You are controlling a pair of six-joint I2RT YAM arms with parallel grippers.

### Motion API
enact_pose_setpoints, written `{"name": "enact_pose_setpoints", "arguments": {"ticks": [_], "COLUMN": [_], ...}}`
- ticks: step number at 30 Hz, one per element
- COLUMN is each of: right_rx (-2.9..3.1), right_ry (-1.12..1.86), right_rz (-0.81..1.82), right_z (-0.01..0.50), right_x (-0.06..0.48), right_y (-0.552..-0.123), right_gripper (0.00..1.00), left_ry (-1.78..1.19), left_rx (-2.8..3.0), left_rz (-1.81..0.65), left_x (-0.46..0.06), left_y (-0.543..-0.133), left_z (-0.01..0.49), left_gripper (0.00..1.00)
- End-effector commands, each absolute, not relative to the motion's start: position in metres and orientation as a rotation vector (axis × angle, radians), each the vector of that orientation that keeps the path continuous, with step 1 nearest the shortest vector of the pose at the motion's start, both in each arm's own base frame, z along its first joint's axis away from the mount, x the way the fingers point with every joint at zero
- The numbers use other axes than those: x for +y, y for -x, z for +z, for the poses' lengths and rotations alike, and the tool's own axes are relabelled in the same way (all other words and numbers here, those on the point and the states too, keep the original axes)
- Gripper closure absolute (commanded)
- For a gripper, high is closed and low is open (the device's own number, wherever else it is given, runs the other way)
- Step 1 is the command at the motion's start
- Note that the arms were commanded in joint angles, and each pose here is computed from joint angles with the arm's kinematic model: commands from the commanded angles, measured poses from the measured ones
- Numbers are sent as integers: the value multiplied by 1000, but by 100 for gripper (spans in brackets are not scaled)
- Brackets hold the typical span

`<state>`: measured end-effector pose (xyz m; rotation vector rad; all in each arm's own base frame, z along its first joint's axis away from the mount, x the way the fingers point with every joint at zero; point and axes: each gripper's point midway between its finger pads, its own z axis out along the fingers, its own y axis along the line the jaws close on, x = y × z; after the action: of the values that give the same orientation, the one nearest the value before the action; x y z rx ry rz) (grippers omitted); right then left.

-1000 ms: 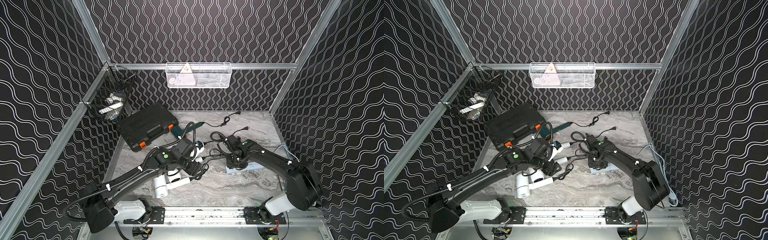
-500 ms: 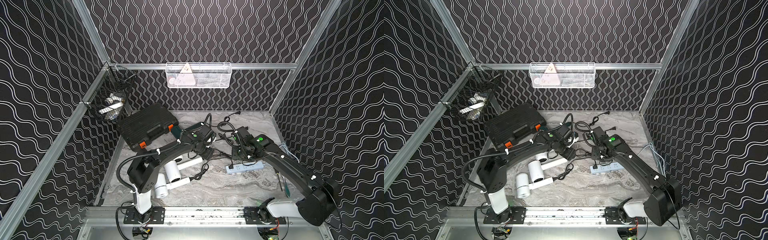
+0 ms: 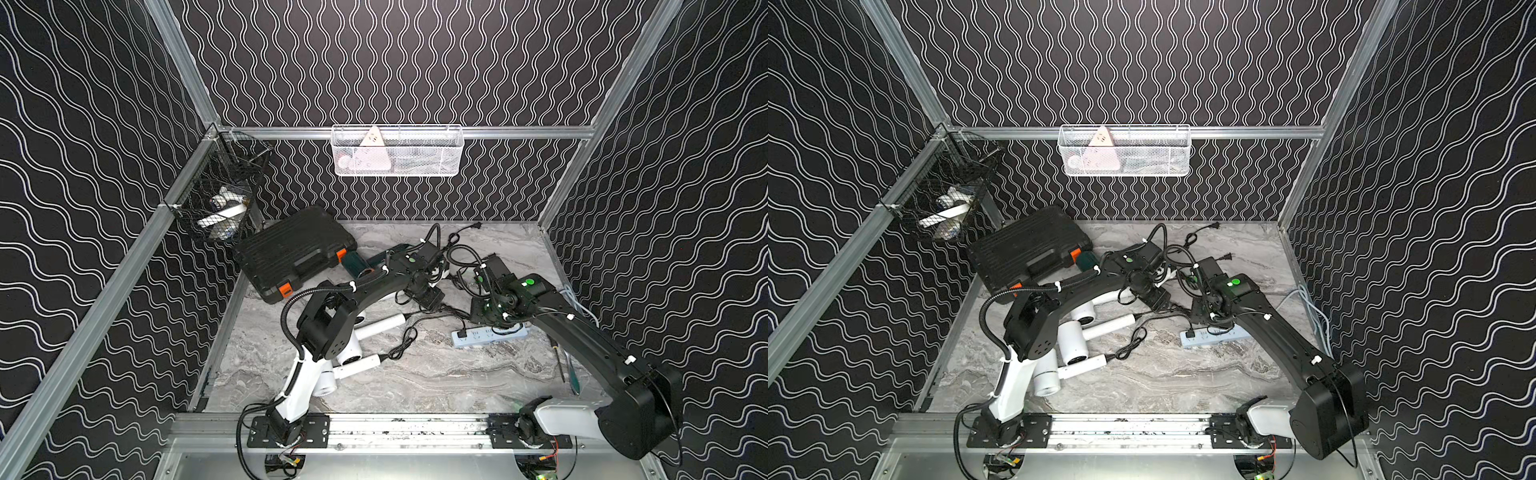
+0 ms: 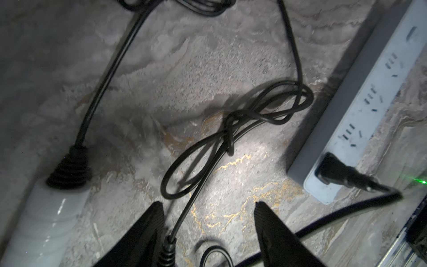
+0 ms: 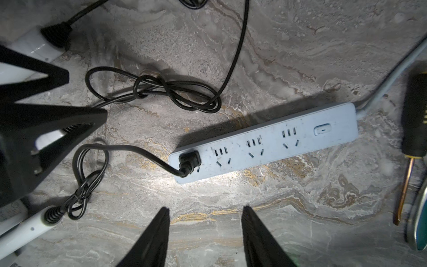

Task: Charge the blow dryers
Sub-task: Pick up the plug from the center of the board.

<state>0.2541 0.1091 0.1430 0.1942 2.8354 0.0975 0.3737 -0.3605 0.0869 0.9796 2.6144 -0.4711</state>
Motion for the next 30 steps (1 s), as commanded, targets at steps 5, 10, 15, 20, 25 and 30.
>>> {"name": "enact_pose_setpoints", "arguments": {"ticks": [5,10,15,20,25,30], "right_rx": [2812,2811,2806,2826,2818,2808], "right_ry": [-211,-242,-259,-248,-255,-252], "right_rz": [135,121,114,124,135,152], "right_z": [147,149,150,147,148,153], "right_x": [106,94,88,88,86,87], "right_y": [-245,-243,-240,-234,-231,-231], "right_gripper": [42,41,41,41,41,41], "left_ry": [-1233,-1288,-1346,-1406,-1379,-1319], "left_rx": [2459,2480,2478,2446,2450,2444], "left_rz": [-579,-496,-460,-316,-186,-115], "left_x": [-398,-399,-408,-414,-406,-392], "left_y": [-370,-379,-377,-373,-377,-379], "left_z": [80,50,32,22,13,23], "left_gripper": [27,30,31,30,56,79]}}
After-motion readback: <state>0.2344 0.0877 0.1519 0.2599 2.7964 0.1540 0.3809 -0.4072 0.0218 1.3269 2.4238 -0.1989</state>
